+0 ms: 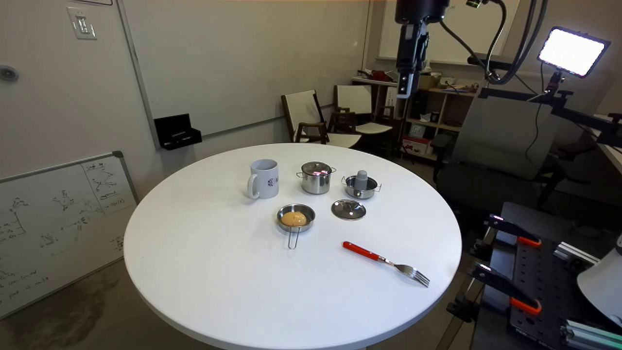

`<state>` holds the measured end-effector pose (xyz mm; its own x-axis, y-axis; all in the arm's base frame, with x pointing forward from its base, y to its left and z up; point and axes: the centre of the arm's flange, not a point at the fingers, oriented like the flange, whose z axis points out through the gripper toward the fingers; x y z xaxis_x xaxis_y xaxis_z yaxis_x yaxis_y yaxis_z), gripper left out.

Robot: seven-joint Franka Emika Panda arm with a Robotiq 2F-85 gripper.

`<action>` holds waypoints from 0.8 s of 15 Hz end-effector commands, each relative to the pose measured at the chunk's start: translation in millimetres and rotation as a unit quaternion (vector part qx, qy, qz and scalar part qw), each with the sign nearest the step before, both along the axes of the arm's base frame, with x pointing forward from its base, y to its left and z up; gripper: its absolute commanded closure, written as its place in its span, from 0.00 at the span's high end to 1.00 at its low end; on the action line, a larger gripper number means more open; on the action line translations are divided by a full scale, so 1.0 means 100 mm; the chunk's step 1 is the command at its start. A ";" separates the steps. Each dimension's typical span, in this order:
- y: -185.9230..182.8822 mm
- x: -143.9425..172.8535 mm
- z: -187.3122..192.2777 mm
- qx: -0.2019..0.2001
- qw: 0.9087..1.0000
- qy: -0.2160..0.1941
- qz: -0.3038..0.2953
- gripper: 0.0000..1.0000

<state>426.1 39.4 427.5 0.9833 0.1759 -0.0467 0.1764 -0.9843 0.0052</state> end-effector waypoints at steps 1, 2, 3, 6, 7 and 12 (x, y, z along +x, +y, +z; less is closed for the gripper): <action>-0.05 0.06 -0.05 0.007 1.000 0.006 -0.010 1.00; -0.08 0.12 -0.10 0.013 1.000 0.010 -0.018 1.00; -0.10 0.15 -0.13 0.015 1.000 0.013 -0.022 1.00; -0.10 0.19 -0.14 0.017 0.999 0.015 -0.024 1.00; -0.15 0.19 -0.20 0.004 0.999 0.020 -0.043 1.00; -0.67 0.26 -0.64 -0.008 0.995 0.016 -0.103 1.00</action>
